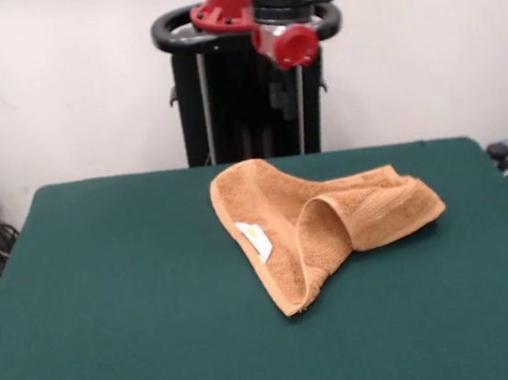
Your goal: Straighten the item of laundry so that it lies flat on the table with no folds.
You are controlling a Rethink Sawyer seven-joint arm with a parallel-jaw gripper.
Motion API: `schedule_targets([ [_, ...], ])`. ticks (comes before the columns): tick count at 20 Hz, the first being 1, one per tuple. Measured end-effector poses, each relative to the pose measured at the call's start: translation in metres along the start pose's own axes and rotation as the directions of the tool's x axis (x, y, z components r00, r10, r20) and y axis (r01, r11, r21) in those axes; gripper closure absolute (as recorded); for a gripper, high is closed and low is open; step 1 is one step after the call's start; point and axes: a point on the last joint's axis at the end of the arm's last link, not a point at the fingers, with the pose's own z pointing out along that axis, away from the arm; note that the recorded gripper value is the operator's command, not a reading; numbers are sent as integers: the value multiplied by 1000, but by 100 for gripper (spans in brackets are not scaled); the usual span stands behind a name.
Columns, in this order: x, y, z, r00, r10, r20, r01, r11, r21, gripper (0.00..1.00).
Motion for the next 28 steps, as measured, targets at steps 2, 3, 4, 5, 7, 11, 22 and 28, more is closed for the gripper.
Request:
schedule_targets([
  [2,-9,-7,-2,1000,-10,15,10,1000,1,0],
  [3,-13,-10,-4,1000,-13,21,13,1000,0,0],
  [4,-24,-17,-10,999,-15,38,15,1000,-1,0],
  [5,-36,-25,-17,998,-16,56,16,1000,-2,0],
  [7,-57,-38,-33,996,-2,87,2,1000,5,0],
  [11,-100,-76,-73,989,73,130,-80,996,46,0],
  [22,-167,-99,-161,949,-290,128,267,948,171,0],
  [28,-191,-80,-151,896,-426,128,418,904,87,0],
])
